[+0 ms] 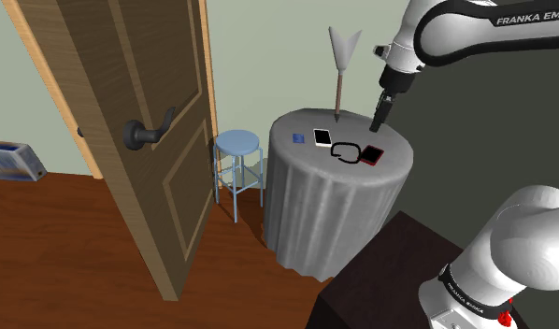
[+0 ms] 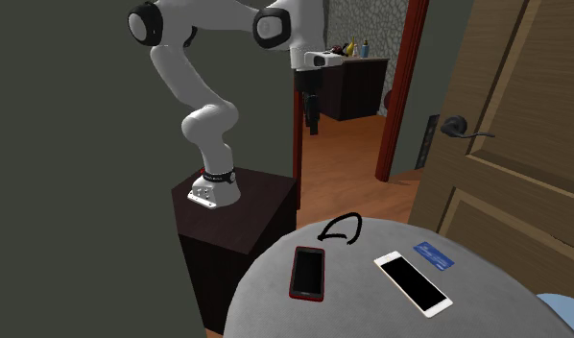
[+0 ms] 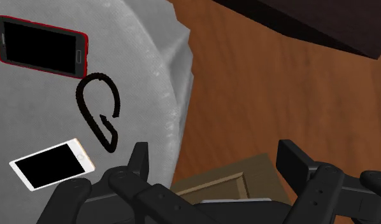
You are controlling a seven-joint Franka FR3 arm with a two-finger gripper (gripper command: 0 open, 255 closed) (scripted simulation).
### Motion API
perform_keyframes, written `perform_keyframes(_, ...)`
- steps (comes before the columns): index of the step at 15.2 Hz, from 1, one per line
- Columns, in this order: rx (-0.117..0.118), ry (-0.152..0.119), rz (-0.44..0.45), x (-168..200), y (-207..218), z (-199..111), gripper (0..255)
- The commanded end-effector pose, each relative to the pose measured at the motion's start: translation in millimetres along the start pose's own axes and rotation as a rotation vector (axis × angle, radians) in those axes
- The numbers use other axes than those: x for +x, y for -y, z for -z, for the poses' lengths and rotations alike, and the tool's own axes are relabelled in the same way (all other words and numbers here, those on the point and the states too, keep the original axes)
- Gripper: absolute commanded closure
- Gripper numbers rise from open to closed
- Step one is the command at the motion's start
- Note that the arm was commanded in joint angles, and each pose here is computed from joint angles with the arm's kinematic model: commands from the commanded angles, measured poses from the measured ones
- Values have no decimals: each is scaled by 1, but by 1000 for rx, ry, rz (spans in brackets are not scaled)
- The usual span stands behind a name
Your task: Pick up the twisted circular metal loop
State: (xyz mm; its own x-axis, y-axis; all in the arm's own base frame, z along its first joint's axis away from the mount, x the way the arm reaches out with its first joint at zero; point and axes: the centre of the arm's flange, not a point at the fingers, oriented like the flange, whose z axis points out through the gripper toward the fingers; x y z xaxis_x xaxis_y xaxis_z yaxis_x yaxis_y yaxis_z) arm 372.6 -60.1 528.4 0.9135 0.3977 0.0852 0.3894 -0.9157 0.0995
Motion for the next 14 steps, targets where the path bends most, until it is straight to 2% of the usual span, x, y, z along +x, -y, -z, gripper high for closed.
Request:
perform_keyframes(1, 3, -8, 50, 4, -20, -16, 0)
perform_keyframes(14, 33, -47, 351, 49, -133, -140, 0)
